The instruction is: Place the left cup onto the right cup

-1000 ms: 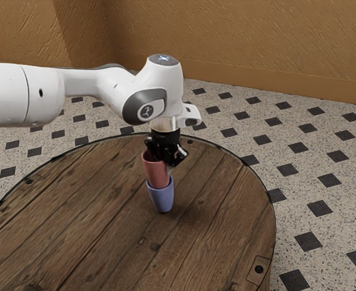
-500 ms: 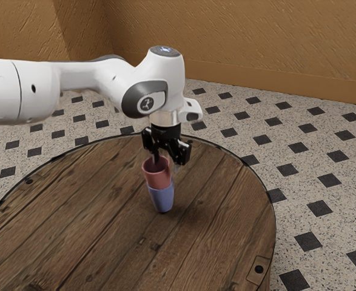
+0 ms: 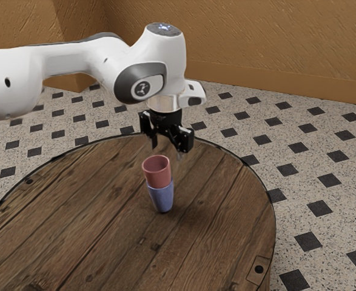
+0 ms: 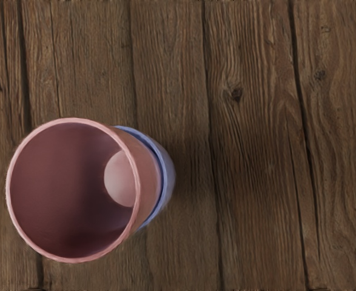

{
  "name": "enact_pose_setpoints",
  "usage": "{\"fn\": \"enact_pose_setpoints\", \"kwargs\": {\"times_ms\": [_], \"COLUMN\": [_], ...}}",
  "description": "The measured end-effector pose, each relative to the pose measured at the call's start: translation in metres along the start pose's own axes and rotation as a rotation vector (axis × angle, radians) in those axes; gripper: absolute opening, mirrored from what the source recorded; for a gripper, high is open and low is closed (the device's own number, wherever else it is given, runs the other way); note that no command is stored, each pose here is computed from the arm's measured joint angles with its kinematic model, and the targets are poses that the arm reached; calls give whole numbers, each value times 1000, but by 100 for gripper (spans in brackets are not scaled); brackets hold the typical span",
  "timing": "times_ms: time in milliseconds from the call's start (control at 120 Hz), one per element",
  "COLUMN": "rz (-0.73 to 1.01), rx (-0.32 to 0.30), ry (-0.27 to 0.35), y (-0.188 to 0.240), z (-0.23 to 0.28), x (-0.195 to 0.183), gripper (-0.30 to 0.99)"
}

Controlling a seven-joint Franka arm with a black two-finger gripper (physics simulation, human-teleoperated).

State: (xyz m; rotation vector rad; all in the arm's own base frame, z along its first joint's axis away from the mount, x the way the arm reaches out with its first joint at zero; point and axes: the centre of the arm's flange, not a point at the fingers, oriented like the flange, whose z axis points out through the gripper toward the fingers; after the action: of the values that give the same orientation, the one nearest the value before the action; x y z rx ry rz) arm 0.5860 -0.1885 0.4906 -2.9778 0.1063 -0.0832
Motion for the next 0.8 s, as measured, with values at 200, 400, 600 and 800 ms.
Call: {"fn": "enact_pose_setpoints", "kwargs": {"times_ms": [200, 400, 600, 800], "rz": [-9, -35, -36, 21], "rx": [9, -26, -60, -70], "ry": [14, -23, -61, -71], "y": [-4, -30, -69, -76], "z": [-25, -35, -30, -37], "x": [-15, -20, -15, -14], "gripper": [65, 68, 69, 69]}}
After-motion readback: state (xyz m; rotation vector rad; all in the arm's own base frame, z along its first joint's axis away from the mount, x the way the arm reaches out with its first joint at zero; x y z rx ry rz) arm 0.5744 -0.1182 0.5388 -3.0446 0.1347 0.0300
